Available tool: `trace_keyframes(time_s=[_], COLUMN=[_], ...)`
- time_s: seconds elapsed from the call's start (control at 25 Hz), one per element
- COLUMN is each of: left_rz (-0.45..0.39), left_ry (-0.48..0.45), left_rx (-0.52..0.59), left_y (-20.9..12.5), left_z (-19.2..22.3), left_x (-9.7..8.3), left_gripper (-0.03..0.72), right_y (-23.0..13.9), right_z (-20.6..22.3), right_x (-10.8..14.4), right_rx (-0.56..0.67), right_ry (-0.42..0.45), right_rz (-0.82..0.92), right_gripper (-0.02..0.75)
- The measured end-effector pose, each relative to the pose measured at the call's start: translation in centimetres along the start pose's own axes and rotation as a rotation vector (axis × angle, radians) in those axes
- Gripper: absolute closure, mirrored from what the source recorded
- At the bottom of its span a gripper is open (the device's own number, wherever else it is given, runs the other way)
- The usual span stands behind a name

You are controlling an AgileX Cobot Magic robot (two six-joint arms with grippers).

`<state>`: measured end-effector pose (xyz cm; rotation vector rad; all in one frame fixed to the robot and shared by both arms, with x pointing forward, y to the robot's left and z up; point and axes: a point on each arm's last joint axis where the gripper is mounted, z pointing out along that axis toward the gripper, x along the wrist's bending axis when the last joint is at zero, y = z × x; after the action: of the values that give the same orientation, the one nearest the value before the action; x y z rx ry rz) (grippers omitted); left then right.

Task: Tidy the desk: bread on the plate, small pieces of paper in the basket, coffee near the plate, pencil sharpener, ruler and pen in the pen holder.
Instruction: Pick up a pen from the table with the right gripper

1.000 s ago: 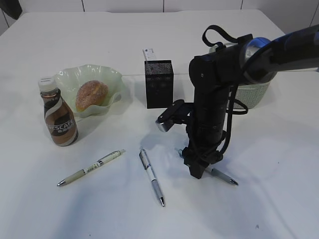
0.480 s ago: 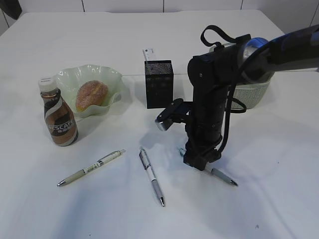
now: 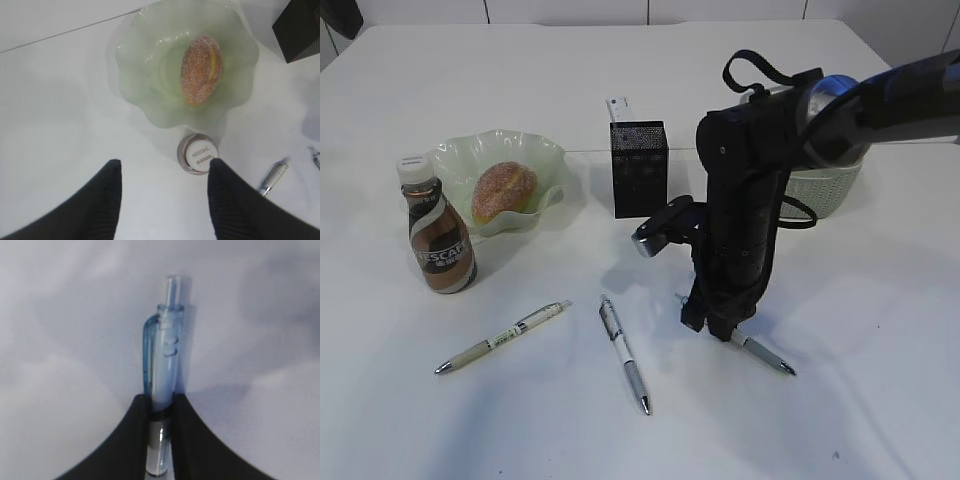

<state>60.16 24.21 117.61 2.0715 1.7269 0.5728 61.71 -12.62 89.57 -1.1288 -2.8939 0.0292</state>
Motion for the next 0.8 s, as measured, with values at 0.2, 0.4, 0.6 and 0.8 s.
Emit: trace_keyframes(time_s=[0.2,0.4,0.6,0.8], left_rz=[0.000,0.000,0.000,0.000], left_ry=[0.000,0.000,0.000,0.000], left_rx=[0.000,0.000,0.000,0.000], left_y=[0.0,0.0,0.0,0.0], left_z=[0.0,0.0,0.0,0.0], left_x=[0.0,0.0,0.0,0.0], left_gripper=[0.306,0.312,0.312,0.322], right_y=[0.2,1.0,2.1,3.2], right_z=[-0.2,-1.7,-3.3,-5.5], right_x=[0.0,-0.1,-0.4,-0.9], right_rx=[0.036,0.045,-0.015,-0.086], right_ry=[0.021,0.050,0.039,0.015], right_rz=[0.044,0.094,0.133,0.149], right_gripper=[0.631,0.633,0.634,0.634])
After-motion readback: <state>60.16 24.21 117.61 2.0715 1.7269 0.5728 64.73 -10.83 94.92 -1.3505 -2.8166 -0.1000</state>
